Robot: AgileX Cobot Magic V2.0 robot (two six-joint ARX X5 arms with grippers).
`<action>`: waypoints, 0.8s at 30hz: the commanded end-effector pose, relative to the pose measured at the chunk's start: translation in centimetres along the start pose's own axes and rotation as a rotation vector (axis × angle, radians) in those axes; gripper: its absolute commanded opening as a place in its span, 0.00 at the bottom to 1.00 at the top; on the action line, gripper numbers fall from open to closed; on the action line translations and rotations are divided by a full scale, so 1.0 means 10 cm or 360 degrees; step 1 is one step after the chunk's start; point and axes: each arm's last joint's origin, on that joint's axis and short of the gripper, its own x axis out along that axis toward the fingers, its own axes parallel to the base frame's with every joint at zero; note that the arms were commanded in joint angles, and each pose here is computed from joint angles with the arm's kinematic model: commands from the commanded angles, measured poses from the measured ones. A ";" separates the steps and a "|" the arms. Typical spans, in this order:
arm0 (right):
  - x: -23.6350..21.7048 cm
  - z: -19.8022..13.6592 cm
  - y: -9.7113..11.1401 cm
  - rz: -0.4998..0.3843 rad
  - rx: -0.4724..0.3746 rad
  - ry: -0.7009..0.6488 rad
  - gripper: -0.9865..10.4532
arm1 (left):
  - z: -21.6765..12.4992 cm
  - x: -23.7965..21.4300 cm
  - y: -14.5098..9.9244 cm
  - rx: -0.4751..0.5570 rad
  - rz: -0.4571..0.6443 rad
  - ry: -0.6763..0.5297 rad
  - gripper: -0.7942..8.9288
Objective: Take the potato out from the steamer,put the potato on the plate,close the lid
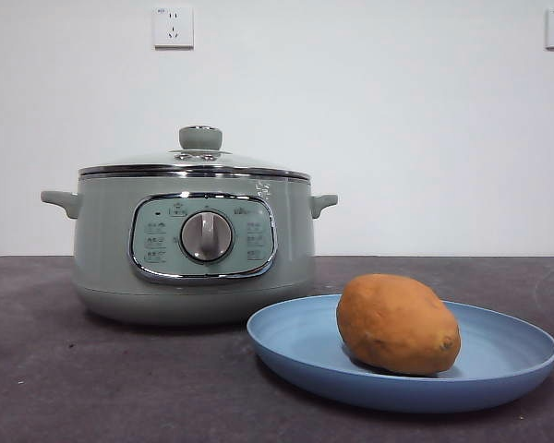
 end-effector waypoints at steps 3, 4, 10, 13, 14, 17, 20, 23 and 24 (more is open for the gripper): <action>-0.01 0.01 0.00 -0.0001 0.0011 -0.0015 0.09 | -0.10 0.00 0.00 -0.0031 0.0010 0.0098 0.08; -0.01 0.01 0.00 -0.0001 0.0011 -0.0015 0.09 | -0.12 0.00 0.00 -0.0036 0.0008 0.0124 0.08; -0.01 0.01 0.00 -0.0001 0.0011 -0.0015 0.09 | -0.21 -0.01 -0.01 -0.0067 -0.0005 0.0281 0.08; -0.01 0.01 0.00 -0.0001 0.0011 -0.0015 0.09 | -0.21 -0.01 -0.01 -0.0067 -0.0006 0.0278 0.08; -0.01 0.01 0.00 -0.0001 0.0011 -0.0014 0.09 | -0.21 -0.01 -0.02 -0.0070 -0.0009 0.0277 0.08; -0.01 0.01 0.00 -0.0002 0.0011 -0.0015 0.09 | -0.20 -0.01 -0.02 -0.0068 -0.0020 0.0267 0.08; -0.01 0.01 0.00 -0.0001 0.0011 -0.0015 0.09 | -0.20 -0.01 -0.02 -0.0068 -0.0017 0.0269 0.08; -0.01 0.01 0.00 -0.0001 0.0011 -0.0015 0.09 | -0.20 -0.01 -0.02 -0.0068 -0.0017 0.0269 0.08; -0.01 0.01 0.00 -0.0001 0.0011 -0.0015 0.09 | -0.20 -0.01 -0.02 -0.0068 -0.0017 0.0269 0.08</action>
